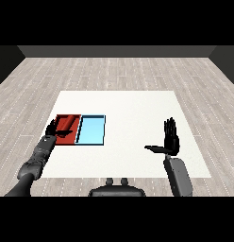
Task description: Pick the red can and put it in the red box
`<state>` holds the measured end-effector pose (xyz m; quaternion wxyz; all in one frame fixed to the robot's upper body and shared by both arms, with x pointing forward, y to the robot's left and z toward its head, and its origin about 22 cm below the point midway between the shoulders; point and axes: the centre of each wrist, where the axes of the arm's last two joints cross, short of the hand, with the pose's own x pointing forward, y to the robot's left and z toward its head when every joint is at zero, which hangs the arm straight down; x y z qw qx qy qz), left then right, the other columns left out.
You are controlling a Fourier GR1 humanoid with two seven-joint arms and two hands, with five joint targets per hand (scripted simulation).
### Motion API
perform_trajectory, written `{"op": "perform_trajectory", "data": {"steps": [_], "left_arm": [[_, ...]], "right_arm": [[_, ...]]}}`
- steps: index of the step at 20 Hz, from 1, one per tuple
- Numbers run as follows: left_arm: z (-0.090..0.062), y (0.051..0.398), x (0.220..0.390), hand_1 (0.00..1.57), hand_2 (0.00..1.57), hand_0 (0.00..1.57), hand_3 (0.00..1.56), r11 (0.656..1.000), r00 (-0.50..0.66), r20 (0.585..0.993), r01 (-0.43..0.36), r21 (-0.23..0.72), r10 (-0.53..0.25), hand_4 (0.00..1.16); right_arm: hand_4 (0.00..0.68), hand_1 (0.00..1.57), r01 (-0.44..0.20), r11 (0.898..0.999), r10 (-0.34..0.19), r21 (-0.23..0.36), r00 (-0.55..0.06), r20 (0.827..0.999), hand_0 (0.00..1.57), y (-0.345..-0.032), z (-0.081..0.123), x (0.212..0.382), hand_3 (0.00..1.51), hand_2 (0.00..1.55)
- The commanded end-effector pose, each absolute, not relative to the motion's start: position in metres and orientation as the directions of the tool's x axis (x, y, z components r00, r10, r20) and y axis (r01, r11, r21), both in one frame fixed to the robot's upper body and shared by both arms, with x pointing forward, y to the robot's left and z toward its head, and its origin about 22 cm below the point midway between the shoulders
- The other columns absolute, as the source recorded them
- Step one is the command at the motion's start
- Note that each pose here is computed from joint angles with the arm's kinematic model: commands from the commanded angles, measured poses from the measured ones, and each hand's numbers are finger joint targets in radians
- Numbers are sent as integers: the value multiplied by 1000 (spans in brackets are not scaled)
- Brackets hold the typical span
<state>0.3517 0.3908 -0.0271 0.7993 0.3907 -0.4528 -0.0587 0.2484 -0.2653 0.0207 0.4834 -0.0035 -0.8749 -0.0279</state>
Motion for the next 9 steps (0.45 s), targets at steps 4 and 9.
{"op": "perform_trajectory", "data": {"steps": [4, 9], "left_arm": [[0, 368, 376, 0, 0, 0, 0, 810, -2, 957, -532, 246, -291, 0], [15, 346, 384, 0, 0, 0, 0, 915, -342, 911, -394, 85, -232, 0]], "right_arm": [[0, 0, -12, 998, -56, 58, -529, 847, 0, -256, 16, 242, 0, 0], [0, 0, -24, 998, -57, 52, -539, 840, 0, -271, 20, 247, 0, 0]]}}
